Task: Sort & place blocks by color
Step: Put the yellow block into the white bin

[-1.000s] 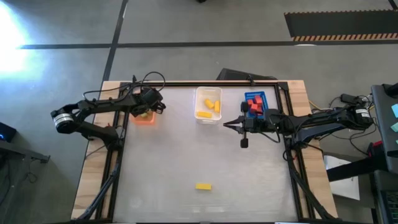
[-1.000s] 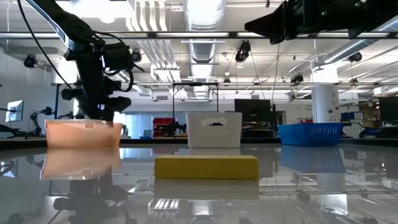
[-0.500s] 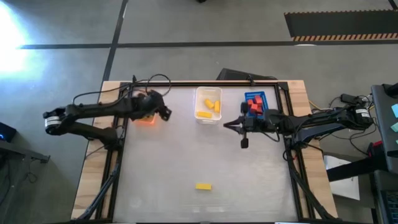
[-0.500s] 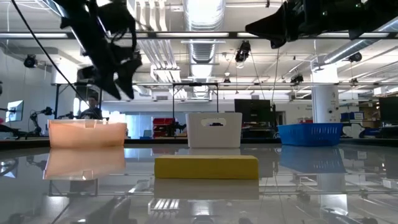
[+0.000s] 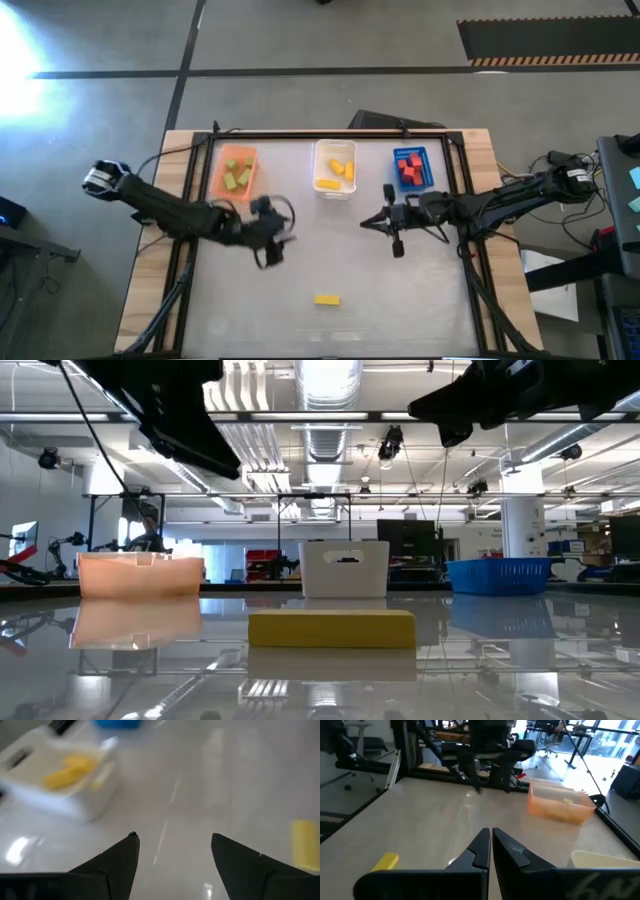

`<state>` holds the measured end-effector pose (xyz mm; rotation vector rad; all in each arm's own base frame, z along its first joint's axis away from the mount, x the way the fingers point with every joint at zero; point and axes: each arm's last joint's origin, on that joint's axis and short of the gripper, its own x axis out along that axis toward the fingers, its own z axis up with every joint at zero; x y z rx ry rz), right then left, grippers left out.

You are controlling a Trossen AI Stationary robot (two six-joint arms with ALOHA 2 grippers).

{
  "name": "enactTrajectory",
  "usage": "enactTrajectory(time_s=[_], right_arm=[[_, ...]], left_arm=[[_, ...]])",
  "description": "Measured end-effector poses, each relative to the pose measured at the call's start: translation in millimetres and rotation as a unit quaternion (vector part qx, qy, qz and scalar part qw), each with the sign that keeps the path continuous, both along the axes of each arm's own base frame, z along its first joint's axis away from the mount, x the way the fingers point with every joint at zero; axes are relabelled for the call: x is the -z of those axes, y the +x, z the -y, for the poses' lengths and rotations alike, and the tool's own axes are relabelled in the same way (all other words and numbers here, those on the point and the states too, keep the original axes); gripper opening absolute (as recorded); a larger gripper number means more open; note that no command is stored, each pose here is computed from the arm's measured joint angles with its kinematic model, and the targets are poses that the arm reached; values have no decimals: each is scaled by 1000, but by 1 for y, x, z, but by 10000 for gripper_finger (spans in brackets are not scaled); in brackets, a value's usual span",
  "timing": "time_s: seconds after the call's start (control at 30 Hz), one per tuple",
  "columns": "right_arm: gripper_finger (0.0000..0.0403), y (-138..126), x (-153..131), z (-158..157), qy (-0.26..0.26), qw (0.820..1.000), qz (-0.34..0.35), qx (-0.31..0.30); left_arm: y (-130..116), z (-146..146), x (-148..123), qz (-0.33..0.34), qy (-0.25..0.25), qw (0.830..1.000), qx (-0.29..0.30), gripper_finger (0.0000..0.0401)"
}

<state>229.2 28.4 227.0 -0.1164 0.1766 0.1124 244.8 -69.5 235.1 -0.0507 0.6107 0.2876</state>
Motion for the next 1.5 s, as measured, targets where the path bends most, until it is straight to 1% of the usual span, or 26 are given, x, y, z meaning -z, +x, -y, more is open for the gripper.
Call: enactTrajectory(time_s=[0.2,0.37,0.5,0.6,0.7,0.8,0.93,1.13,1.3,1.43,1.5], right_arm=[[9,1,5,-13,-16,999,-8,35],[9,3,8,-20,-17,999,-8,30],[9,7,10,-22,-15,1000,3,27],[9,9,12,-22,-15,1000,3,27],[9,11,16,-23,-16,1000,-2,26],[9,14,20,-24,-18,999,-10,25],[9,15,23,-25,-14,999,-18,25],[9,15,24,-25,-14,999,-19,26],[9,15,22,-25,-14,999,-16,25],[9,20,11,-25,-22,999,2,37],[9,25,-2,-26,-43,998,23,46]], left_arm=[[27,49,18,38,18,995,90,231],[50,80,38,8,40,990,136,231],[67,100,54,-17,13,984,179,231],[78,108,63,-15,-24,981,190,231],[86,114,72,-2,-38,980,196,229],[89,116,80,16,-46,979,199,218],[89,115,90,10,-47,978,203,201],[81,109,103,-9,-40,979,202,196],[77,107,107,3,-52,979,197,196],[77,106,108,3,-56,980,193,202],[77,106,108,3,-55,980,192,211]])
